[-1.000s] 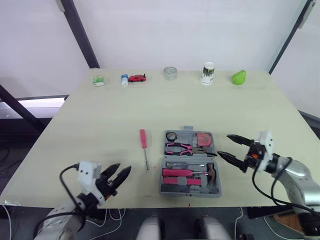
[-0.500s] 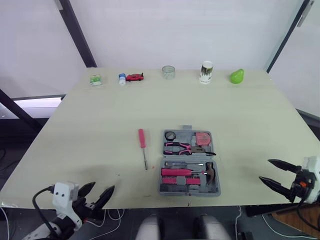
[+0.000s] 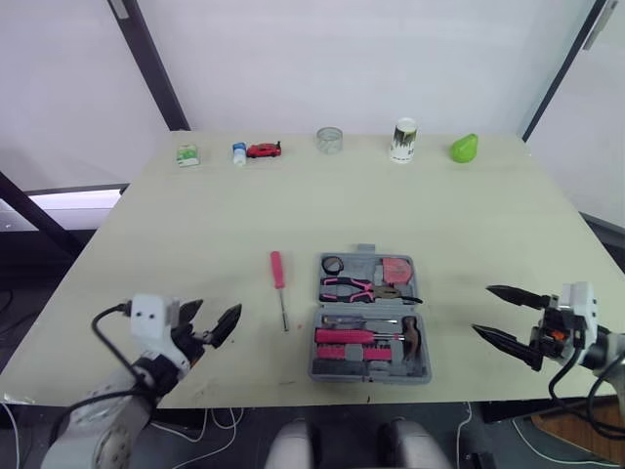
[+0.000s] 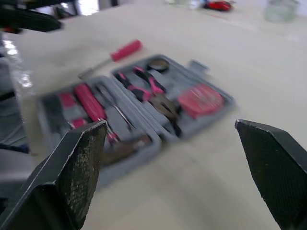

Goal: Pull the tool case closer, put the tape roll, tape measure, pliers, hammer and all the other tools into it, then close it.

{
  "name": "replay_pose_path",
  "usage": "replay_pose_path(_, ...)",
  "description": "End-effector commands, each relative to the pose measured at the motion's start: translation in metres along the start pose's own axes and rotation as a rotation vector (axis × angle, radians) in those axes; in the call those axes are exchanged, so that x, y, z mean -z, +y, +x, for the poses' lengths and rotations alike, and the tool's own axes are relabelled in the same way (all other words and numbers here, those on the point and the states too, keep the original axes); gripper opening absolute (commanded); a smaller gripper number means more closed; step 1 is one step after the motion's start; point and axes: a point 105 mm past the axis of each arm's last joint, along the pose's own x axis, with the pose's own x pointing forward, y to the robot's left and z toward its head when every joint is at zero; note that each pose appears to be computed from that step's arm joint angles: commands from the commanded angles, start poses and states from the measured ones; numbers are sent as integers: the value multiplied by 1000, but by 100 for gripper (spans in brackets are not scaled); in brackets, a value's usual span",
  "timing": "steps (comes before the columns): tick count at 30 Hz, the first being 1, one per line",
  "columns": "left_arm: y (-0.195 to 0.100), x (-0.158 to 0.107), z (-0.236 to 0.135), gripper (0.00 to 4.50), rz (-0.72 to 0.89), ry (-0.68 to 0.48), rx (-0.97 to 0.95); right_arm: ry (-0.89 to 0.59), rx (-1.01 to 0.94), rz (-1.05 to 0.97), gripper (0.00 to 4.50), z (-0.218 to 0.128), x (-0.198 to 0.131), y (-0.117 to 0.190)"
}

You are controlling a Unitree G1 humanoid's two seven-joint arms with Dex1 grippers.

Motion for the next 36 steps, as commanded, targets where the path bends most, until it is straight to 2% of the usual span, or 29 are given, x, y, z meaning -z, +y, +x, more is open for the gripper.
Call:
replay_pose_path(1,-7,-13,12,440,44,3,-27,-51,-81,-41,450,16,-21,10)
replay_pose_path(5,-28,-26,43,440,20,1,-43,-73,-176,-90,450,39,-39,21)
replay_pose_path(10,-38,-26,64,440,-2,35,-73,-83,-208,-111,450,54,-49,24)
replay_pose_path(16,-37,-16,82,440,-19,85,-153,-86,-224,-122,450,65,-55,31)
replay_pose_path(28,-50,6,123,440,-9,141,-148,-84,-211,-111,450,71,-57,41)
replay_pose_path(30,-52,11,127,388,-10,147,-150,-82,-208,-111,450,70,-57,40)
replay_pose_path(31,-53,12,128,387,-11,147,-151,-81,-207,-112,450,69,-58,41)
replay_pose_path(36,-52,19,121,150,-12,147,-149,-71,-206,-107,450,67,-57,41)
